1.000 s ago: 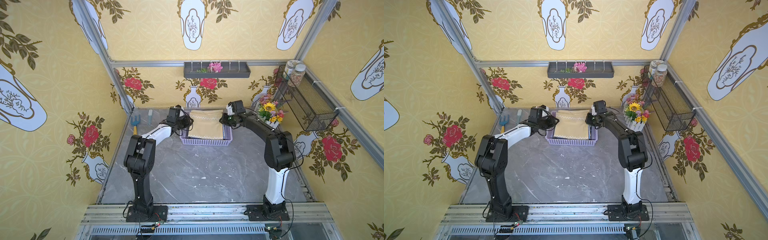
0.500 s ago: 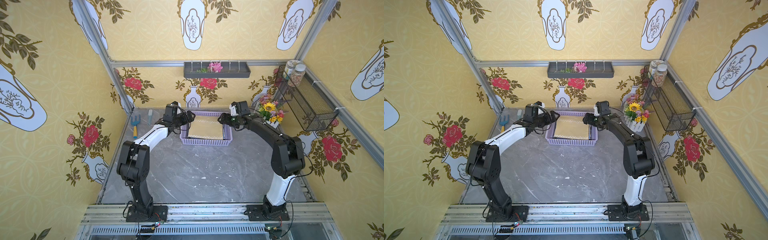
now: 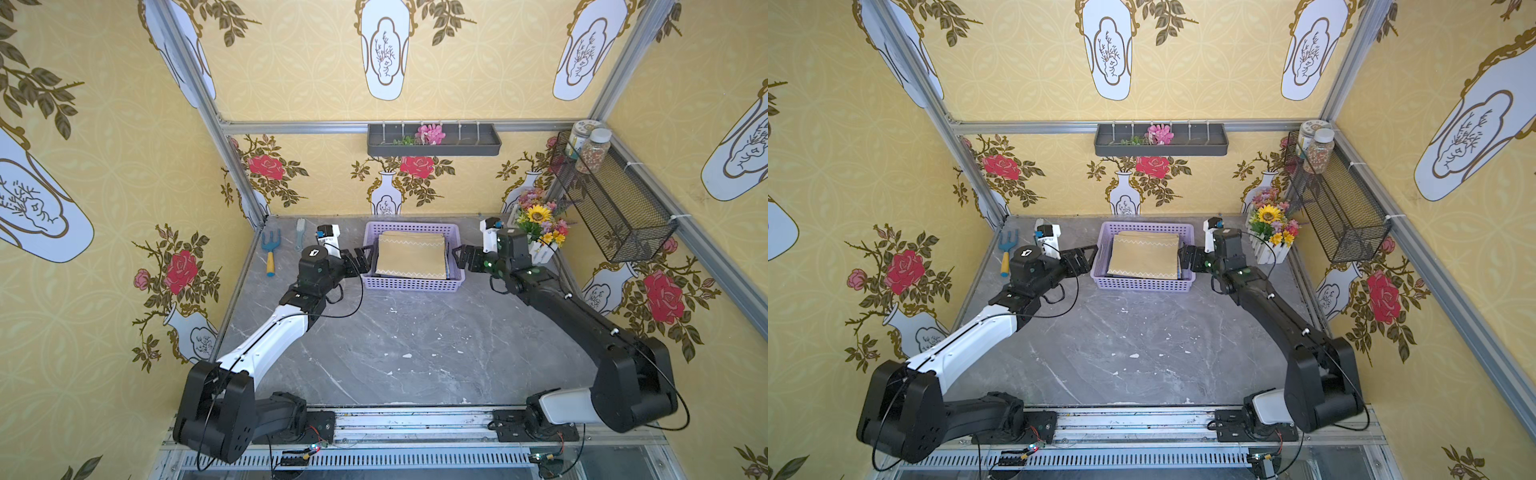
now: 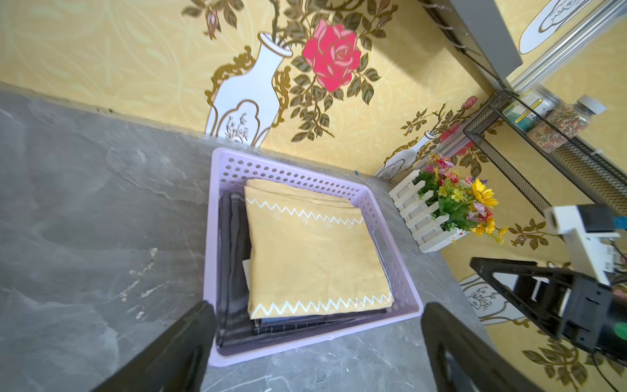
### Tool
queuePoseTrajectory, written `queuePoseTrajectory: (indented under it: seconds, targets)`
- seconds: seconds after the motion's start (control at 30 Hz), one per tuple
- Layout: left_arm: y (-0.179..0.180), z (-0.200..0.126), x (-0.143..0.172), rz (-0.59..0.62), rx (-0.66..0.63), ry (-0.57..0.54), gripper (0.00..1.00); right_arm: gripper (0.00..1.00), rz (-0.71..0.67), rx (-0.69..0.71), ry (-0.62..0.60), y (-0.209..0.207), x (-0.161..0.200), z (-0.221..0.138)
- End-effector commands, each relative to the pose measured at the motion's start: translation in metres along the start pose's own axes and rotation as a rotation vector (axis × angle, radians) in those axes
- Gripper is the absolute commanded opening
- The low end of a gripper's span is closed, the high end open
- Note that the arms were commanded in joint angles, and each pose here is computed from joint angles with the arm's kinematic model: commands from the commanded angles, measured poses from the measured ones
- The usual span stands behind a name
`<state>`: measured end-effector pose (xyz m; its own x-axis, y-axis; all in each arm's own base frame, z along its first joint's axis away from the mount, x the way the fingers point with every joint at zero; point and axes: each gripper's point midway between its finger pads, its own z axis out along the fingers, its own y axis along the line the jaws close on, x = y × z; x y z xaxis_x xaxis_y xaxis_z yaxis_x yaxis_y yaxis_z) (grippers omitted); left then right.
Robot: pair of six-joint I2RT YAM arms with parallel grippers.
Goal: Put the folded pillowcase in the basket
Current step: Reset both arms
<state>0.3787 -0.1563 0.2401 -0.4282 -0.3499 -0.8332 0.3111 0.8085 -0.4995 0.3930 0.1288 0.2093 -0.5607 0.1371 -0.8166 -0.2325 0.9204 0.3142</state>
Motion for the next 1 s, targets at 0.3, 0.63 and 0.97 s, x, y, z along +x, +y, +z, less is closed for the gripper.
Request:
queuePoseTrajectory:
  seconds: [0.3,0.63,0.97]
  targets:
    - [0.024,-0.058,0.000,0.226,-0.117,-0.211,1.00,0.97,-0.065,0.184,-0.352,-0.033,0.000,-0.088]
    - [0.054,-0.081,0.004,0.363,-0.255,-0.310,1.00,0.97,-0.131,0.285,-0.253,-0.054,0.021,-0.083]
    - [0.111,-0.107,-0.009,0.284,-0.407,-0.388,1.00,0.97,-0.158,0.289,-0.222,-0.062,0.036,-0.073]
